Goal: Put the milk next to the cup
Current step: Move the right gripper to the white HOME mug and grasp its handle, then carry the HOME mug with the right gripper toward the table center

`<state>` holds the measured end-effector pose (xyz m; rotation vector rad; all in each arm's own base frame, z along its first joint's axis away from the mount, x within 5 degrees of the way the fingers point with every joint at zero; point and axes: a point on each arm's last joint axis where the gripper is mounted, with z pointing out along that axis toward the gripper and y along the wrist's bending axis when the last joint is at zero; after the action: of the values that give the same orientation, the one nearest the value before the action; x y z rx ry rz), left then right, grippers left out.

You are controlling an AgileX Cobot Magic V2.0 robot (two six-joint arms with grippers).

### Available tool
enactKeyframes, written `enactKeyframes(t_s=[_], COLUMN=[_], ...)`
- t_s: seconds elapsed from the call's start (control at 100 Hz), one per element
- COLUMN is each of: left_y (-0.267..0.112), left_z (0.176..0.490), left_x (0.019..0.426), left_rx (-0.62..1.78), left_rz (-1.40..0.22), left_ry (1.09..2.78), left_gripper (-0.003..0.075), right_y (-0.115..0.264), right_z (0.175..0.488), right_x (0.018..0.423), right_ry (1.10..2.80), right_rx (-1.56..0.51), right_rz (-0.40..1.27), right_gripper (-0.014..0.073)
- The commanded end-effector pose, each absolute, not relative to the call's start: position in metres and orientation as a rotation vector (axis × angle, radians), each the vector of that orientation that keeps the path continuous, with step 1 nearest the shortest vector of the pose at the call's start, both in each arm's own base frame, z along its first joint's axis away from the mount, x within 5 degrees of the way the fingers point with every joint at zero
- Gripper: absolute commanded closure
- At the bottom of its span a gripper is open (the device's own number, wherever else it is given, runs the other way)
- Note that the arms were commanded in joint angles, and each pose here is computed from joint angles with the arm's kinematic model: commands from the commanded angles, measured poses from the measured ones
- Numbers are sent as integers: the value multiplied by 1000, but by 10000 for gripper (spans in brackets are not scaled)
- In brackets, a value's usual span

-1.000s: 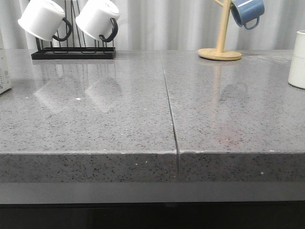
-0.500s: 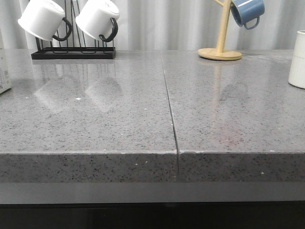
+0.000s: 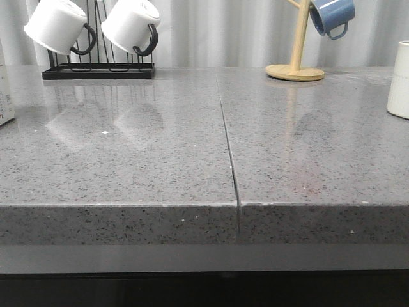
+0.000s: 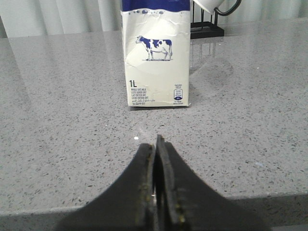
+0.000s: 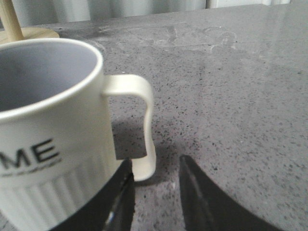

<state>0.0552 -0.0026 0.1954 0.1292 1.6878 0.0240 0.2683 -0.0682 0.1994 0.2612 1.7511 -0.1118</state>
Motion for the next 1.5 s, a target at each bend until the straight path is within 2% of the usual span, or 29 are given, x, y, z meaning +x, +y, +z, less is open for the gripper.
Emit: enactKeyframes(t_s=[0.0,0.3,0.35,0.47,0.52,0.66,0.78,1.15,1.32,1.49], left_y=[-4,-4,-4,-4,-4,-4,-4,-4,-4,-4], left_z=[189,189,189,189,189,189,189,189,189,189], left_x=[55,55,55,55,55,55,55,55,55,55], left_rx=[129,129,129,129,129,129,129,129,129,129], left_rz=[9,9,9,9,9,9,9,9,9,9], left_ry=[1617,1617,1617,1617,1617,1617,1617,1617,1617,1617], left_gripper=[741,741,741,741,741,741,741,741,741,741], right_y=[-72,-78,-79,-79,-79,-77,-62,50,87,108], right_z=[219,217,217,218,218,223,238,268,263,253], right_x=[281,314,316,317,317,315,314,334,345,353], right_ry=[1618,1597,1594,1591,1590,1568,1526,1545,1543,1551], right_rx=[248,238,238,237,242,266,243,-146,-226,-266], right_rz=[-111,-106,-106,-106,-102,-65,15,245,326,368], right_gripper=[337,356,407,616,667,662,662,661,661,661])
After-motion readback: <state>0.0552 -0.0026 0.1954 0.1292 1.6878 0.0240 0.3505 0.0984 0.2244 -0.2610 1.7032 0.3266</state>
